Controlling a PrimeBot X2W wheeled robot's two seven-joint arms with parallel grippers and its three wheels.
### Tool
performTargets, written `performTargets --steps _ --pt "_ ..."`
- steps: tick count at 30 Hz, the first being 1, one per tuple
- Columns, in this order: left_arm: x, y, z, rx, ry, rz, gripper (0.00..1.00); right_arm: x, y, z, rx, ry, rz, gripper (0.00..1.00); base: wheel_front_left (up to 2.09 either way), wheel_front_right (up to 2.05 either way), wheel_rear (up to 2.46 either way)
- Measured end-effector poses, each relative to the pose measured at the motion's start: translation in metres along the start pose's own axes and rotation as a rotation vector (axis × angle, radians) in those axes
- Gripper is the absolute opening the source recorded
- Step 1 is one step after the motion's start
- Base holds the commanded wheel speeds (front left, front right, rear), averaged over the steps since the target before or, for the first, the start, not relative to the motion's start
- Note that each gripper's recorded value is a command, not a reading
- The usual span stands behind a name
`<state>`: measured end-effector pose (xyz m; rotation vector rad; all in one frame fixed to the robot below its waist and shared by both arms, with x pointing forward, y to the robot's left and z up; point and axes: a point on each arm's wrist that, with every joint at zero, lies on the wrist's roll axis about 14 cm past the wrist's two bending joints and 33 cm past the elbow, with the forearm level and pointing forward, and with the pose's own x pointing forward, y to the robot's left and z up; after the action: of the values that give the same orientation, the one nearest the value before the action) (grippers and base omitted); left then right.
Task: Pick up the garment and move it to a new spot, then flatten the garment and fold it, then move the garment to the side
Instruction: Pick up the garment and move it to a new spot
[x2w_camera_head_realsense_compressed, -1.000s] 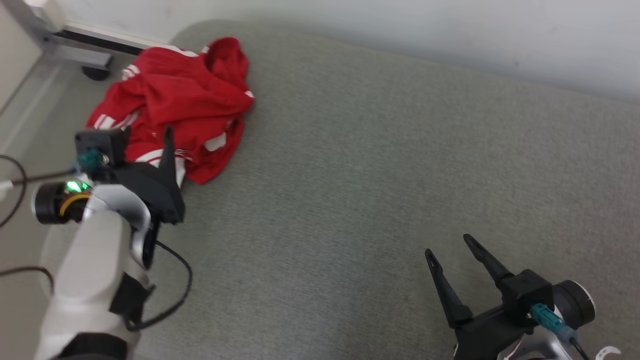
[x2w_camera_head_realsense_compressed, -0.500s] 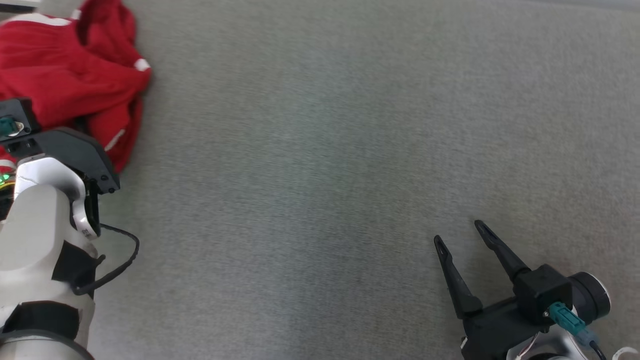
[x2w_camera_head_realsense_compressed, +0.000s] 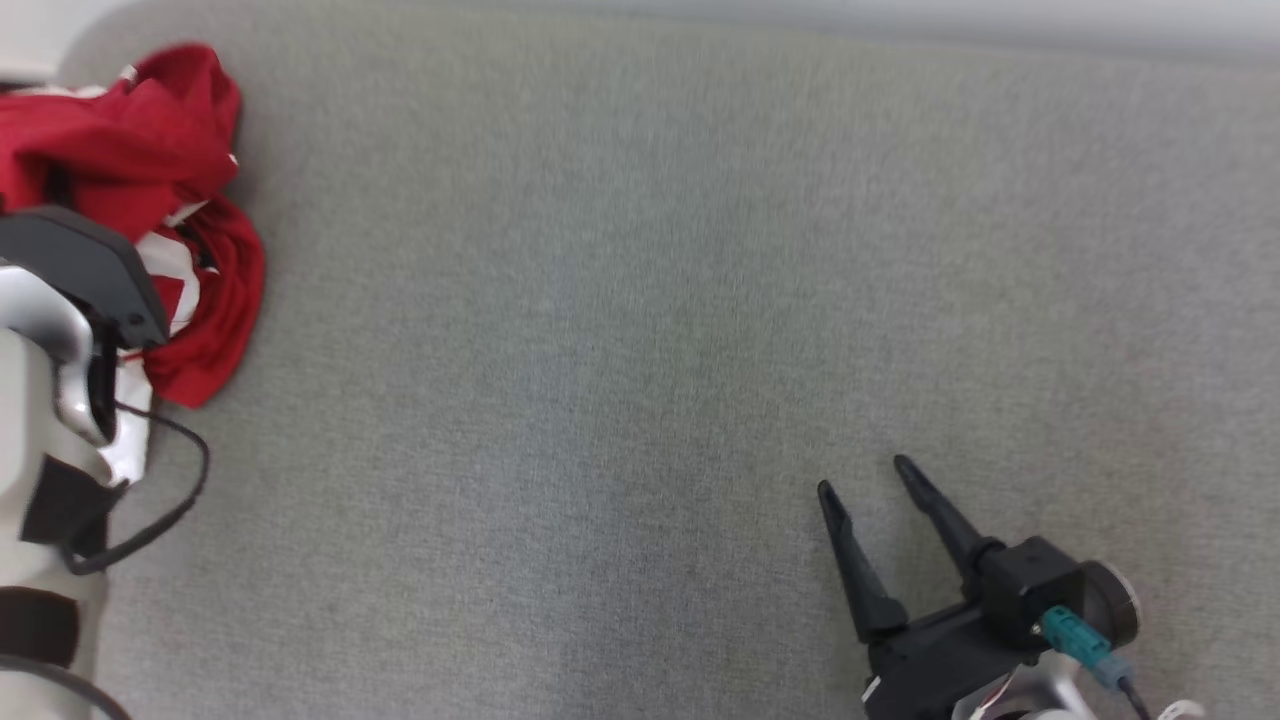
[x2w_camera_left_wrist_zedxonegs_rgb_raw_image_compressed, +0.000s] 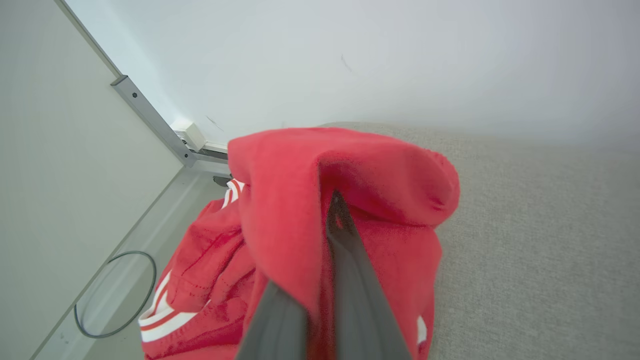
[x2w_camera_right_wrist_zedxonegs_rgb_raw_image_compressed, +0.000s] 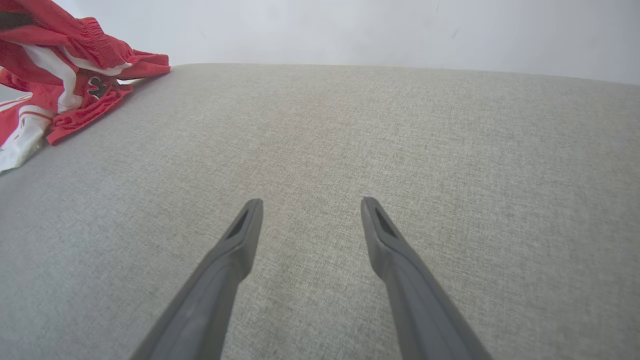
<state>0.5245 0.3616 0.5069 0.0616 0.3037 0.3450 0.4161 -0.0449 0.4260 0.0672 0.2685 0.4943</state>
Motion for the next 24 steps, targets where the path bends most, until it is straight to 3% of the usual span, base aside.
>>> performTargets --steps 5,15,18,24 --pt "-0.024 0.001 0.079 0.010 -0.187 -0.058 0.00 -0.010 0.013 0.014 0.020 -0.056 0.003 1.00 0.00 0.00 0.00" --pt "-0.134 -0.096 0.227 -0.050 -0.586 -0.408 0.00 -0.054 -0.002 0.046 -0.002 -0.173 -0.102 1.00 0.00 0.00 0.00" --pt "-0.160 -0.116 0.246 -0.070 -0.654 -0.481 0.00 -0.064 -0.010 0.053 -0.007 -0.199 -0.137 1.00 0.00 0.00 0.00" --pt "-0.222 -0.202 0.238 -0.110 -0.708 -0.756 0.00 -0.098 -0.036 0.065 -0.002 -0.256 -0.251 1.00 0.00 0.00 0.00"
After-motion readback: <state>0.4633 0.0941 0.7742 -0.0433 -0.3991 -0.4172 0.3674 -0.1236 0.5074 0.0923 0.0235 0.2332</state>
